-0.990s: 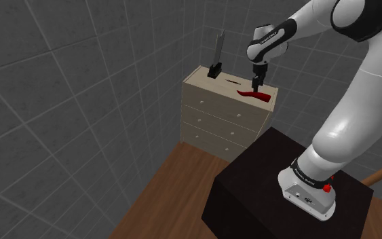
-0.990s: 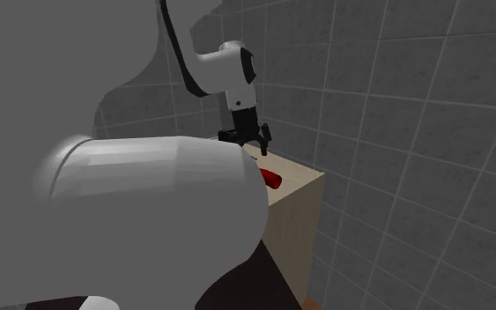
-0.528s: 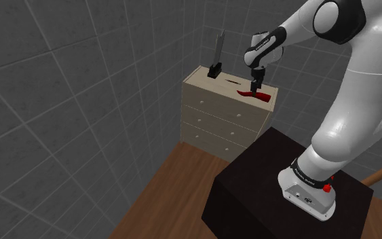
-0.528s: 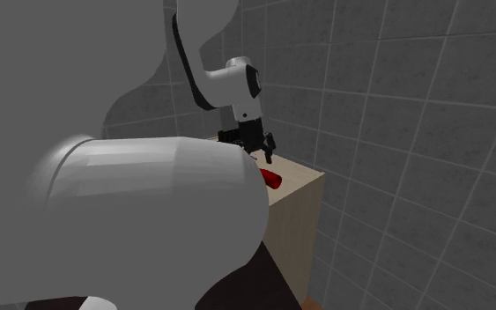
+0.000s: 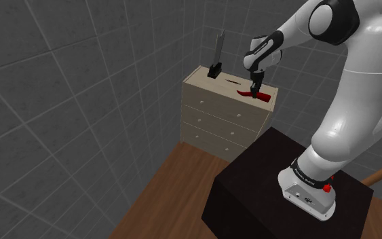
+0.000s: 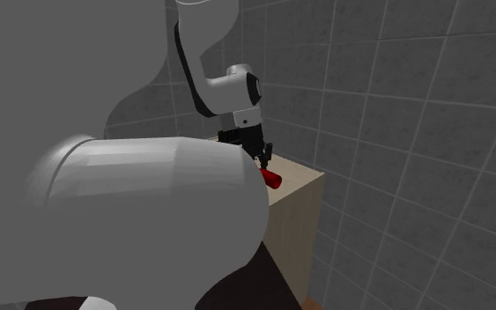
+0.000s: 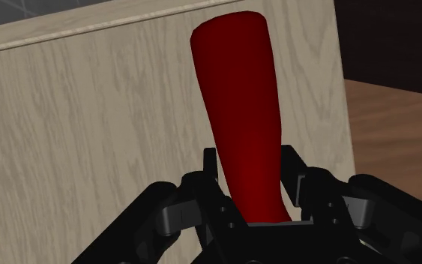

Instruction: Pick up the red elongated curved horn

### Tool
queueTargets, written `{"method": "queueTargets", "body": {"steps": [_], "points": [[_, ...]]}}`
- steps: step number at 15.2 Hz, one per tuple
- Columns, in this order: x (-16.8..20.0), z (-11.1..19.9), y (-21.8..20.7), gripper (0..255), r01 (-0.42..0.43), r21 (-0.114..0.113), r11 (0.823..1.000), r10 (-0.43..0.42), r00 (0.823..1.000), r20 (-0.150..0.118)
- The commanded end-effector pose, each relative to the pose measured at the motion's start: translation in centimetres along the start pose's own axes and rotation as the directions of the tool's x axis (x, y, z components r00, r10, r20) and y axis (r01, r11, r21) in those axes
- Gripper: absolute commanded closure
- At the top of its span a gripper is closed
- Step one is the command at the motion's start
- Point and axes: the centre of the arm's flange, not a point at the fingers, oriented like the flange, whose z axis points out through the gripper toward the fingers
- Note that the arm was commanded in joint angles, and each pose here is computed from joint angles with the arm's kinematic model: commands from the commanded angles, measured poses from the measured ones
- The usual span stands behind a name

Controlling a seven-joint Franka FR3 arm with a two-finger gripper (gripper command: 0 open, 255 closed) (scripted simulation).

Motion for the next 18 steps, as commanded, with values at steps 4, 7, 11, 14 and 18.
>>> {"method": "queueTargets", "body": {"steps": [4,7,11,14,18], "points": [[0.0,0.0,0.0,255,0.0,0.0,1.0,0.0,1.0,0.0],[-0.1,-0.5,0.0,255,0.0,0.0,1.0,0.0,1.0,0.0],[-0.7,-2.5,0.2,255,0.0,0.0,1.0,0.0,1.0,0.0],[-1.1,-4.0,0.3,255,0.0,0.0,1.0,0.0,1.0,0.0],[-1.6,-6.1,0.4,255,0.0,0.0,1.0,0.0,1.0,0.0]]}}
